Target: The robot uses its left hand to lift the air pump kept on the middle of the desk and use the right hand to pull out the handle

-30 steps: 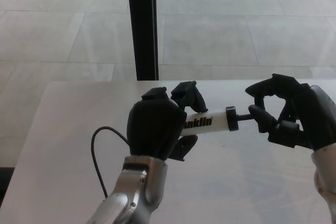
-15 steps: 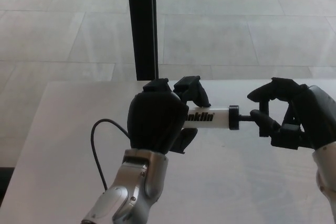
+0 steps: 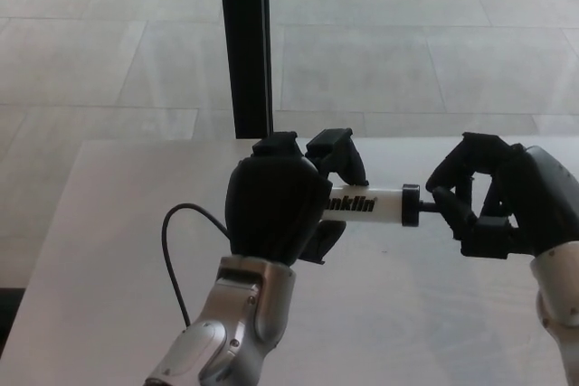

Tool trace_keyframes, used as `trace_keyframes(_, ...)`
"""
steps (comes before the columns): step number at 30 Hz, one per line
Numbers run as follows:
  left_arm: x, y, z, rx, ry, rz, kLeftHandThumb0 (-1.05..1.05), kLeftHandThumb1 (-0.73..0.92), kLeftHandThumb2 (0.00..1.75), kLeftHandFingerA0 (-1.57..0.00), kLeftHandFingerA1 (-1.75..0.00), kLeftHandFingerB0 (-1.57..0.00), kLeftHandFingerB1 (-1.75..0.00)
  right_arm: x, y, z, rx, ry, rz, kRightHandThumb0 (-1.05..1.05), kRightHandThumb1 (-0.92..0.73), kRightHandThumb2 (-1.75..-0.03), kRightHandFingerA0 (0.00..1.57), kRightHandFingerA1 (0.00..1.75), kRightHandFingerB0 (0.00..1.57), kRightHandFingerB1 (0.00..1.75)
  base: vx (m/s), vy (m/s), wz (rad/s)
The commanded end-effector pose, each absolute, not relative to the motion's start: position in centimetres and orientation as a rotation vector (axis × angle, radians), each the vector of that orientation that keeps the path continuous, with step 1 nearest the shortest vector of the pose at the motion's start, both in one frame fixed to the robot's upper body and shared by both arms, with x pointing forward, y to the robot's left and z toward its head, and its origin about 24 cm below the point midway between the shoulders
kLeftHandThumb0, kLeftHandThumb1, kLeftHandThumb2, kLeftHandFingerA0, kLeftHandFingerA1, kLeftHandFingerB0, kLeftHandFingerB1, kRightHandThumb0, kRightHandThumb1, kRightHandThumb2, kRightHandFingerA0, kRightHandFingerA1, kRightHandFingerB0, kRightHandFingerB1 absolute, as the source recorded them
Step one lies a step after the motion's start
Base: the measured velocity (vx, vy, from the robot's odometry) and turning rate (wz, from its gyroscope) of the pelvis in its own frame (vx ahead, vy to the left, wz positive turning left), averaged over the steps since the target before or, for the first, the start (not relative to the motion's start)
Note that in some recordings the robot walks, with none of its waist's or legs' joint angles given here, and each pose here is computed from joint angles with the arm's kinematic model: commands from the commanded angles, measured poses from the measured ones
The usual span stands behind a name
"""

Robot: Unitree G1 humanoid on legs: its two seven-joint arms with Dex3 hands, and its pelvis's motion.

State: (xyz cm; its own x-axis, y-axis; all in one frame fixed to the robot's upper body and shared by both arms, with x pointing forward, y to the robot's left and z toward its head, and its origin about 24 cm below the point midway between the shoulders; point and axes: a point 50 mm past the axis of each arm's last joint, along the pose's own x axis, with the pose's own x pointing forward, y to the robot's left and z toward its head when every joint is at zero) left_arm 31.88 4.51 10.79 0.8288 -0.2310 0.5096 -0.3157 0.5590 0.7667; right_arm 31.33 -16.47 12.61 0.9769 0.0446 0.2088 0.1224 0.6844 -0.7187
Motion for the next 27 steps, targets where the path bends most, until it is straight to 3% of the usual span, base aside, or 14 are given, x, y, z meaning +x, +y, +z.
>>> trace_keyframes(1, 31.5, 4.3, 10.9, 0.987, -0.673, 0.094, -0.09, 0.49, 1.08, -0.87, -1.71, -0.83, -1.54, 31.5, -16.4, 12.5, -0.829, -0.218, -0.073, -0.25, -0.52, -1.07, 0.98, 1.66, 0.84, 1.48, 0.0, 0.0, 0.0)
trace_keyframes(5, 31.8, 4.5, 11.1, 0.963, -0.681, 0.099, -0.09, 0.52, 1.08, -0.83, -1.75, -0.79, -1.61, 31.7, -16.3, 12.7, -0.851, -0.242, -0.104, -0.32, -0.6, -0.83, 1.02, 1.72, 0.82, 1.49, 0.0, 0.0, 0.0)
trace_keyframes(6, 31.9, 4.5, 11.3, 0.967, -0.68, 0.101, -0.09, 0.52, 1.08, -0.83, -1.75, -0.78, -1.61, 31.7, -16.4, 12.6, -0.854, -0.245, -0.104, -0.39, -0.5, -1.01, 1.28, 1.36, 1.0, 1.17, 0.0, 0.0, 0.0)
trace_keyframes(7, 32.0, 4.5, 11.6, 0.968, -0.688, 0.106, -0.1, 0.52, 1.07, -0.83, -1.75, -0.75, -1.63, 31.6, -16.3, 12.5, -0.848, -0.242, -0.108, -0.34, -0.6, -0.88, 1.07, 1.7, 0.83, 1.44, 0.0, 0.0, 0.0)
trace_keyframes(13, 32.4, 4.7, 12.3, 0.963, -0.697, 0.117, -0.11, 0.53, 1.04, -0.81, -1.75, -0.74, -1.63, 31.5, -16.4, 12.3, -0.833, -0.255, -0.129, -0.28, -0.52, -1.07, 1.05, 1.67, 0.86, 1.53, 0.0, 0.0, 0.0)
trace_keyframes(14, 32.4, 4.8, 12.3, 0.96, -0.703, 0.123, -0.08, 0.51, 1.05, -0.86, -1.75, -0.75, -1.64, 31.4, -16.4, 12.2, -0.829, -0.249, -0.134, -0.3, -0.49, -1.09, 1.28, 1.38, 1.05, 1.25, 0.0, 0.0, 0.0)
trace_keyframes(17, 32.4, 5.0, 12.3, 0.958, -0.712, 0.129, -0.08, 0.52, 1.05, -0.85, -1.75, -0.76, -1.62, 31.2, -16.6, 12.0, -0.822, -0.243, -0.139, -0.24, -0.5, -1.1, 1.0, 1.69, 0.83, 1.53, 0.0, 0.0, 0.0)
trace_keyframes(18, 32.3, 5.2, 12.1, 0.96, -0.712, 0.137, -0.1, 0.47, 1.08, -1.16, -1.35, -1.06, -1.28, 31.2, -16.8, 12.1, -0.824, -0.261, -0.148, -0.23, -0.5, -1.08, 1.0, 1.7, 0.83, 1.53, 0.0, 0.0, 0.0)
trace_keyframes(19, 32.3, 5.3, 12.0, 0.957, -0.707, 0.136, -0.08, 0.52, 1.06, -0.84, -1.75, -0.77, -1.63, 31.2, -16.9, 12.2, -0.818, -0.269, -0.156, -0.27, -0.47, -1.13, 1.26, 1.39, 1.03, 1.25, 0.0, 0.0, 0.0)
trace_keyframes(21, 32.3, 5.5, 11.9, 0.961, -0.697, 0.13, -0.09, 0.53, 1.04, -0.82, -1.75, -0.77, -1.63, 31.1, -17.2, 12.4, -0.811, -0.274, -0.172, -0.22, -0.47, -1.19, 0.96, 1.73, 0.79, 1.56, 0.0, 0.0, 0.0)
trace_keyframes(23, 32.4, 5.7, 11.9, 0.961, -0.704, 0.138, -0.08, 0.51, 1.08, -0.83, -1.75, -0.78, -1.63, 31.1, -17.4, 12.5, -0.815, -0.278, -0.176, -0.21, -0.43, -1.23, 0.95, 1.74, 0.78, 1.56, 0.0, 0.0, 0.0)
trace_keyframes(24, 32.4, 5.9, 11.9, 0.966, -0.708, 0.145, -0.07, 0.49, 1.12, -0.82, -1.75, -0.78, -1.62, 31.0, -17.7, 12.4, -0.815, -0.278, -0.178, -0.23, -0.45, -1.18, 1.23, 1.41, 0.99, 1.27, 0.0, 0.0, 0.0)
trace_keyframes(25, 32.4, 6.0, 11.9, 0.975, -0.704, 0.148, -0.07, 0.48, 1.14, -0.82, -1.75, -0.78, -1.63, 31.0, -17.8, 12.3, -0.817, -0.277, -0.174, -0.17, -0.41, -1.3, 0.92, 1.75, 0.77, 1.57, 0.0, 0.0, 0.0)
trace_keyframes(27, 32.4, 6.2, 11.9, 0.987, -0.705, 0.149, -0.07, 0.48, 1.13, -0.83, -1.75, -0.77, -1.63, 30.9, -18.0, 12.3, -0.817, -0.271, -0.169, -0.14, -0.4, -1.31, 0.92, 1.75, 0.77, 1.56, 0.0, 0.0, 0.0)
